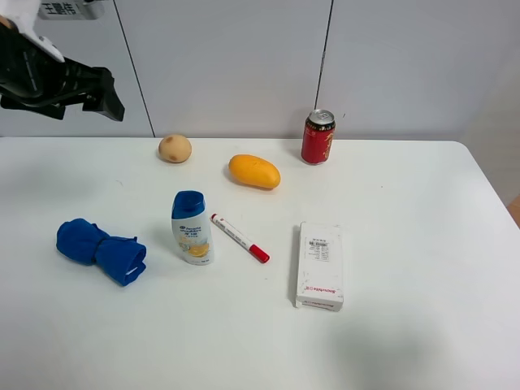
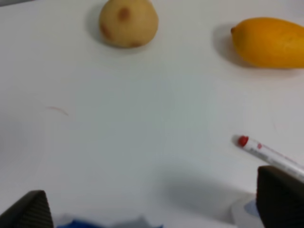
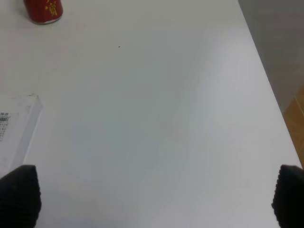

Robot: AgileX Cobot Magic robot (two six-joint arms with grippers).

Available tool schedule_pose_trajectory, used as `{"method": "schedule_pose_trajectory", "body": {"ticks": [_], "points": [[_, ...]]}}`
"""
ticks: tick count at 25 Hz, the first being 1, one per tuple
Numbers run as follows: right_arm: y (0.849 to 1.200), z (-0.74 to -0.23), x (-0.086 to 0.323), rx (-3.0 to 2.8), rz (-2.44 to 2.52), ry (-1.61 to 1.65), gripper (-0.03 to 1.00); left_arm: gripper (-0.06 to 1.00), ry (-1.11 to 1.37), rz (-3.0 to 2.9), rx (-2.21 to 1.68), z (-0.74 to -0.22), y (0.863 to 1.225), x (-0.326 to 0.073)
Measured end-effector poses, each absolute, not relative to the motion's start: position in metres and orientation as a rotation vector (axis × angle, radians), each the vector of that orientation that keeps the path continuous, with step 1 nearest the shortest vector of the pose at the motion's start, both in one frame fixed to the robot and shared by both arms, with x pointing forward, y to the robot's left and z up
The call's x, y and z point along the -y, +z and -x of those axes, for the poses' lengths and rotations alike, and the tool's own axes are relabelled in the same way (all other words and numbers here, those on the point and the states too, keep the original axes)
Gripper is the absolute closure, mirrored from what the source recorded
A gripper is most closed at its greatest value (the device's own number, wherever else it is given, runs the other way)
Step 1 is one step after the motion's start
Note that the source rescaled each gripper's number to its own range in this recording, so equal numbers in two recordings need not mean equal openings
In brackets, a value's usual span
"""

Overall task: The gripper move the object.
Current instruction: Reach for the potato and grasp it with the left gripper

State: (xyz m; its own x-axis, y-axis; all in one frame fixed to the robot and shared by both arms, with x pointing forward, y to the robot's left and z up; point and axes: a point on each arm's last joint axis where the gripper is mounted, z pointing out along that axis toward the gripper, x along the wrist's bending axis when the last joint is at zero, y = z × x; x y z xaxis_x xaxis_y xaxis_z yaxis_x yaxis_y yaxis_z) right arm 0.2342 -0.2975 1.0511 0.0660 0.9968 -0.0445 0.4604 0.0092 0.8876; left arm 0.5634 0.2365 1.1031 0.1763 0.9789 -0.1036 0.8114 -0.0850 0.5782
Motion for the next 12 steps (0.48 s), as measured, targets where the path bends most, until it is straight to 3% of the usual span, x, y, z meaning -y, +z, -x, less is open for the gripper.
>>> {"method": "schedule_pose_trajectory", "body": {"ticks": [12], "points": [[1.051, -0.234, 0.298, -1.503, -1.562, 0.867, -0.03, 0.1, 0.39, -1.946, -1.728, -0.665, 1.048, -0.224]]}}
